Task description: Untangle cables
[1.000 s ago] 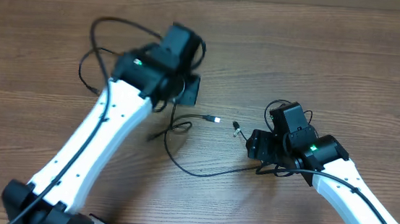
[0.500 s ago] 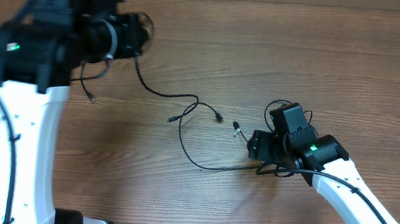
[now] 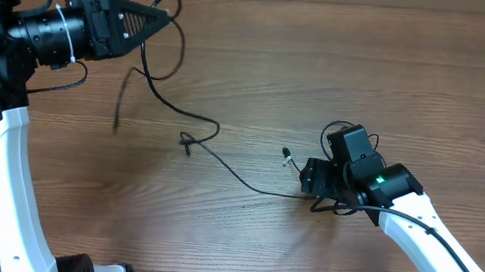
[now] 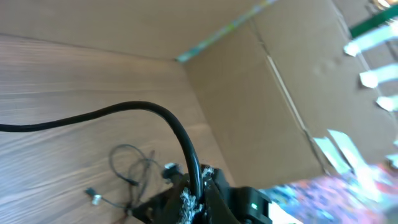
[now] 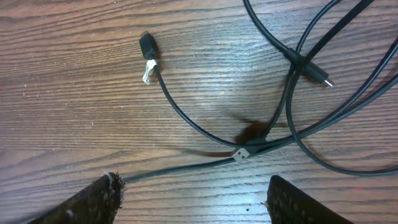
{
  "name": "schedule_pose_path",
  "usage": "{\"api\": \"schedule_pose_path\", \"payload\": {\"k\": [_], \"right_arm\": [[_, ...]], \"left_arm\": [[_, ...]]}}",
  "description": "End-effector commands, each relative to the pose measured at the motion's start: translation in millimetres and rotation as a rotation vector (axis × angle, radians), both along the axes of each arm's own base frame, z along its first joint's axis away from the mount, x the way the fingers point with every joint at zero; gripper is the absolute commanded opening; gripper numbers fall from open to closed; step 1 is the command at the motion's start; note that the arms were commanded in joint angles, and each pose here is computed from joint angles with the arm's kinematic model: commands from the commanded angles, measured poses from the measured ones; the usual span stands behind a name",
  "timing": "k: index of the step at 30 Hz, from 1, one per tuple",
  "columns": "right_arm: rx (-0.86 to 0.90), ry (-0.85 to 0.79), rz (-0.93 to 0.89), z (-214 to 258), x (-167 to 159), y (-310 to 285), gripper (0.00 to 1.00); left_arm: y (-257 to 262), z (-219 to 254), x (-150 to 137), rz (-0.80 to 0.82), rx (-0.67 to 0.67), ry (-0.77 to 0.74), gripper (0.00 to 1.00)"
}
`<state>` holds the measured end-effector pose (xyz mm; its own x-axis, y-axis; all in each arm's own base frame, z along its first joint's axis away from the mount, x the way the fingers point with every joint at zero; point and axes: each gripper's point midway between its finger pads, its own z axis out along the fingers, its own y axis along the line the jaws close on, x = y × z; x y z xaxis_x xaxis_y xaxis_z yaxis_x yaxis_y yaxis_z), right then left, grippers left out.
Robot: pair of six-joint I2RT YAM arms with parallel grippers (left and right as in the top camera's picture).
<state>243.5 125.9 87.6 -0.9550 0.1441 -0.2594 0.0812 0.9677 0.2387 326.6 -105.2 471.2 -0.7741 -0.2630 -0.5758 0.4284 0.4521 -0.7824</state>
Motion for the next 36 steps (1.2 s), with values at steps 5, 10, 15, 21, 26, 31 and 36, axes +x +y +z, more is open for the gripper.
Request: {"api": "schedule_pose_path", "payload": {"k": [5,10,15,21,26,31,36], "right_arm": [[0.225,-0.044,0.237,22.4,-0.2,49.3,0.73],[0.446,-0.088,0.353,49.8,-0.8,87.0,0.73],[0.596,-0.087,0.455,70.1,-12.3,108.2,0.74],[0.601,-0.128,0.581,73.5,-22.8,119.4,0.73],[0.619,-0.181,0.655,79.0,-24.5,139.5,0.71],[0.629,-0.172,0.722,69.5,-31.1,161.1,0.71],[0.635,-0.142,0.76,53.3,-35.1,179.1,0.63]], "left_arm": [[-7.3,19.2,-15.6,-0.072,-0.044,-0.056,0.05],[-7.0,19.5,-15.1,-0.07,-0.042,-0.06,0.05],[-2.0,14.2,-7.3,-0.02,-0.006,-0.057,0.04],[-1.8,13.9,-7.0,-0.017,-0.005,-0.056,0.04],[-1.6,14.0,-6.8,-0.02,0.005,-0.073,0.05],[-1.8,13.9,-6.9,-0.022,0.006,-0.076,0.05],[-1.8,13.4,-7.2,-0.023,0.009,-0.078,0.04]]}}
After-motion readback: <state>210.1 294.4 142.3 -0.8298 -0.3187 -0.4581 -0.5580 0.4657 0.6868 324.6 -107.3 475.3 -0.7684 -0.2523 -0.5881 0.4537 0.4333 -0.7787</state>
